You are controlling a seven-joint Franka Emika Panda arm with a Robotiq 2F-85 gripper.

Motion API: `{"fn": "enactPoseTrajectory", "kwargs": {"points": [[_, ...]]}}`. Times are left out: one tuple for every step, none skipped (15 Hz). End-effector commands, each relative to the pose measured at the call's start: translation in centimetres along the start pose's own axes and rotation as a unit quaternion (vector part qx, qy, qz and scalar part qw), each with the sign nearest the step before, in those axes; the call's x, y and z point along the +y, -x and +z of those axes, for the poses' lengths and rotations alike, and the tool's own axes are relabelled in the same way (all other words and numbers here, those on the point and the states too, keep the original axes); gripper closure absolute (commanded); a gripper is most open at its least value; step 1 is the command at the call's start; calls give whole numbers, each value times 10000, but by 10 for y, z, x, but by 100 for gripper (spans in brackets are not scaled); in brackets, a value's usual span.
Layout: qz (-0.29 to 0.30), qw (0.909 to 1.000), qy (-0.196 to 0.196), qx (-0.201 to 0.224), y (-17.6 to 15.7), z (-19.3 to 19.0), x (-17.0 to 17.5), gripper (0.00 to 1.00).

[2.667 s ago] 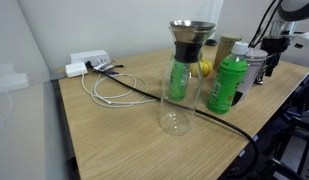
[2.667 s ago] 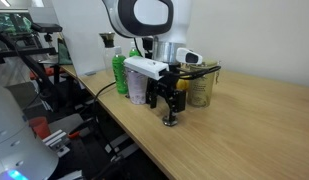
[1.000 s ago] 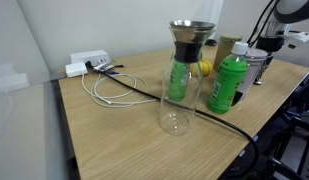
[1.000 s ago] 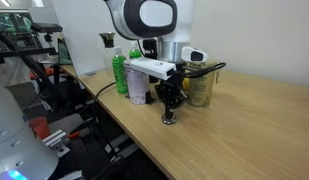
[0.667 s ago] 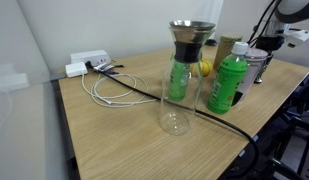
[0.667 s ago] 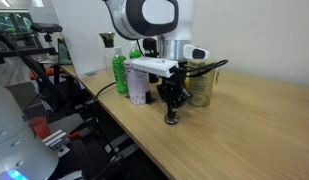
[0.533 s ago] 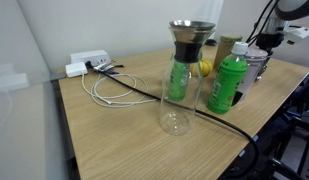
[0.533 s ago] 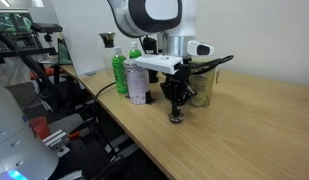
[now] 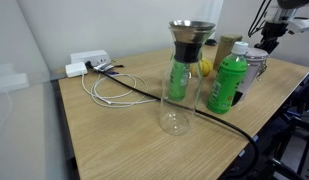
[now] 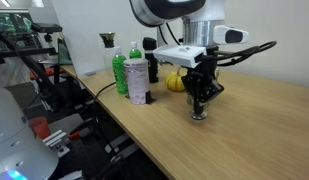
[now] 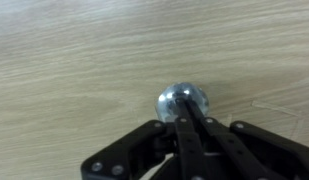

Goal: Move the metal thing backward

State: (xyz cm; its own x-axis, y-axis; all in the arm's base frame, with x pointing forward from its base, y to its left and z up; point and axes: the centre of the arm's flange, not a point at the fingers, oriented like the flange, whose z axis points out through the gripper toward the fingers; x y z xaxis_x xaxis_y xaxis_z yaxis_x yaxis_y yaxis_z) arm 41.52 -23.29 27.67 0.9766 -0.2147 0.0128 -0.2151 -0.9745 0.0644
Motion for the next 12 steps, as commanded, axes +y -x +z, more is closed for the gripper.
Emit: {"fn": "enactPoseTrajectory", "kwargs": {"points": [[207,9998,-14,38,-18,7,10,99],[244,9997,-16,40,-23,8,10,99],[238,9997,0,42,-30,12,9,99],[238,9997,14,34,-36,14,9,99],[253,9997,43,24,-43,17,9,99],[297,9995,55,15,-50,21,10,99],[338,9994,59,19,-57,24,11,99],[403,9992,29,24,-62,26,14,99],[480,9988,15,34,-67,28,17,99],[564,9984,-29,47,-71,30,21,99],[639,9979,-46,57,-74,31,24,99],[694,9976,-59,59,-76,33,27,99]]}}
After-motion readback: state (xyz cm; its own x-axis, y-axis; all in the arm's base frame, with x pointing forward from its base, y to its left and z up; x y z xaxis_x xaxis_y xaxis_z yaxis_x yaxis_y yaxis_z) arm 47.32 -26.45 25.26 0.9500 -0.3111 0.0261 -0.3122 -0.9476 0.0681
